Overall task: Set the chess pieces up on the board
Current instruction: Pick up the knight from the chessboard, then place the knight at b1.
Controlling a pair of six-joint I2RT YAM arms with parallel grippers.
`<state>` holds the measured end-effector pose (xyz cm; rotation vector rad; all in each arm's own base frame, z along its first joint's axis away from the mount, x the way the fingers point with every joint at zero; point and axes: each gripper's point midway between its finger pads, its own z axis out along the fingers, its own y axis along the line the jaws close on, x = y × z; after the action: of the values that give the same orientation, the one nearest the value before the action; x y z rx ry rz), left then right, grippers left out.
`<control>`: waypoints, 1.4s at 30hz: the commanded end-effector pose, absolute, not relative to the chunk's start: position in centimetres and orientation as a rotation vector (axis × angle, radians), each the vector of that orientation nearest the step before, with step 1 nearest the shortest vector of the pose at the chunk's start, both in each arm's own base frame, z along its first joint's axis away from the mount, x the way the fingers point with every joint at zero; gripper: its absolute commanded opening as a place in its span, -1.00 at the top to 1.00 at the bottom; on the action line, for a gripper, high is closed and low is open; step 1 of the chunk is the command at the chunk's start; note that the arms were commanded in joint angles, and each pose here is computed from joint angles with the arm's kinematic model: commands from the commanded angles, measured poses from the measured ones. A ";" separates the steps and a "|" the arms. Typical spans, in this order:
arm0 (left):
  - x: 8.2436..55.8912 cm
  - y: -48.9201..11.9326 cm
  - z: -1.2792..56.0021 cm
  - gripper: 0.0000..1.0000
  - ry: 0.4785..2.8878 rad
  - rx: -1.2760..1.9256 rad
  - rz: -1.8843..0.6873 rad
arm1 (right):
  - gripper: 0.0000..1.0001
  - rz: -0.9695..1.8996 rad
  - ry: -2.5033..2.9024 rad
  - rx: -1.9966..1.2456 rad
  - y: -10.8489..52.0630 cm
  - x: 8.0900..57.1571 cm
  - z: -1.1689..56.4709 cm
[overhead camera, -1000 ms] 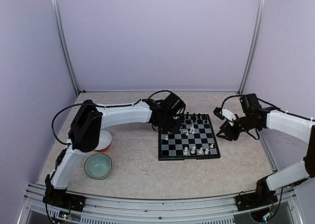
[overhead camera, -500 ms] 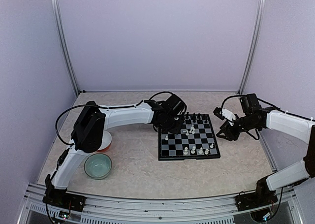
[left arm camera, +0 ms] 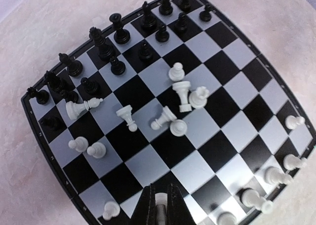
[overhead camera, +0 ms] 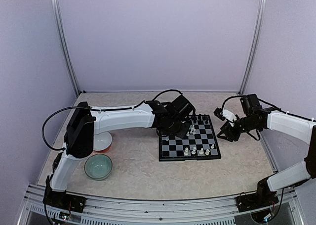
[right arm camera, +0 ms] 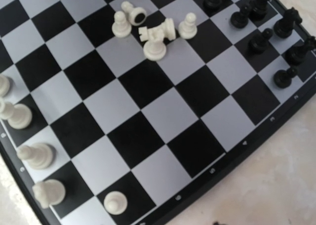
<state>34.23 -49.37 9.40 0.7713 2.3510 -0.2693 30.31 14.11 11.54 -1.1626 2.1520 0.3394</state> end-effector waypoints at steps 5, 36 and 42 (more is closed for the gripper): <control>29.3 -47.8 13.7 0.90 2.312 0.809 -0.285 | 0.08 0.350 2.165 -1.181 14.3 29.8 10.9; 27.1 -47.6 5.9 0.94 2.438 0.908 -0.240 | 0.08 0.354 2.185 -1.192 14.3 29.7 10.2; 27.0 -47.1 5.4 0.95 2.457 0.916 -0.228 | 0.08 0.354 2.190 -1.196 14.3 29.7 10.0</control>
<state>27.05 -47.33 6.20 0.9103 2.4377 -0.2279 30.26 14.17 10.87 -1.1743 2.1698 0.3440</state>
